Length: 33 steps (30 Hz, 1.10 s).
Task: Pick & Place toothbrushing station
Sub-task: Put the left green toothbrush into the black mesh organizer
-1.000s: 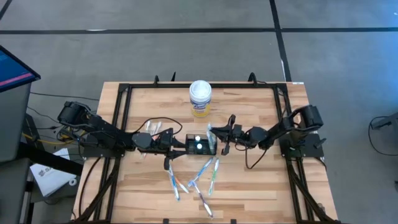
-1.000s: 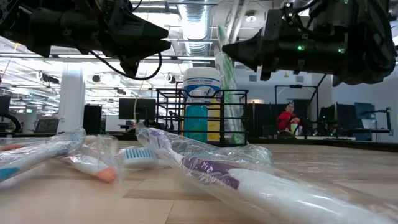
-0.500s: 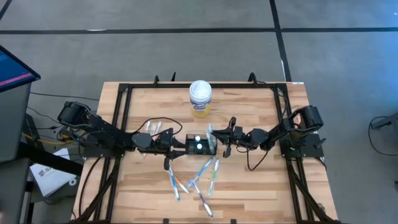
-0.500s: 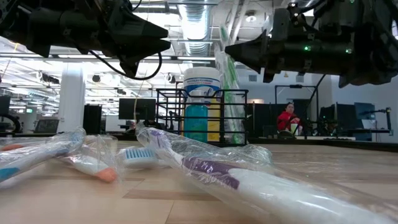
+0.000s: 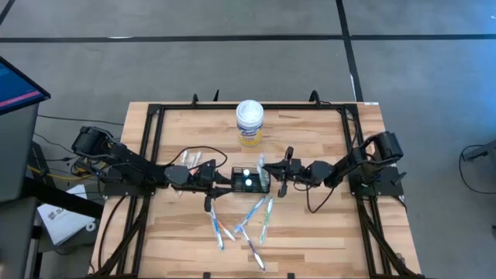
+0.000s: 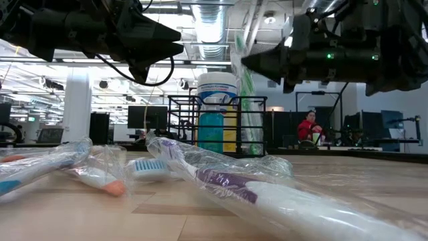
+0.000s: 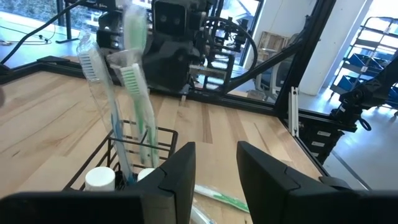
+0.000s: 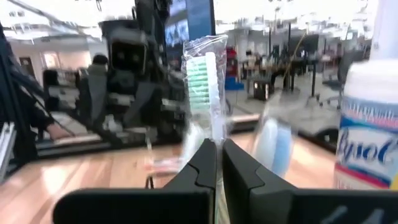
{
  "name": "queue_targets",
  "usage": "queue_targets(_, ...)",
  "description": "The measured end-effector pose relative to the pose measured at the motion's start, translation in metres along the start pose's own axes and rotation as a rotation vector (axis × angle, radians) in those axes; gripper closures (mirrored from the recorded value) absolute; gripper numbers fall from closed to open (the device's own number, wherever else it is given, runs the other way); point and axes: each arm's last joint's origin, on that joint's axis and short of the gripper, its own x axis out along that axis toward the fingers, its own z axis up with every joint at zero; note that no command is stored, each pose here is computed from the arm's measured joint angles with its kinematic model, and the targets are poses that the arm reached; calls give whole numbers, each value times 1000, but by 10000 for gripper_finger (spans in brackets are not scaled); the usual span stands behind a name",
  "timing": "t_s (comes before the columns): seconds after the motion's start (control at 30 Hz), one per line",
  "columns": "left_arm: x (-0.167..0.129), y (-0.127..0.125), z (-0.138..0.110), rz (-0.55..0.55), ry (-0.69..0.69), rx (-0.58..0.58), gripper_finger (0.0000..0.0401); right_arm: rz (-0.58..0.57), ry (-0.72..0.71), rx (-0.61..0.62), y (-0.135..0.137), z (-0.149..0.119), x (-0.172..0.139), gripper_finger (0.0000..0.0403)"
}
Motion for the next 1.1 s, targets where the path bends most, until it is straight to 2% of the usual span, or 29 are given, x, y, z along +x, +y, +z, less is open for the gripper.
queue_targets(0.33, 0, 0, 0, -2, 4, 0, 288, -19, 66, 9, 5, -7, -3, 385)
queue_targets(0.5, 0, 0, -1, -1, 8, 1, 288, -85, 102, 14, 9, -11, -6, 385)
queue_targets(0.7, 0, 0, -1, 0, 8, 1, 288, -71, 104, 14, 14, -12, -8, 383)
queue_targets(1.1, 0, 0, -2, 6, 16, 4, 288, -101, 92, 17, 13, -10, -8, 323)
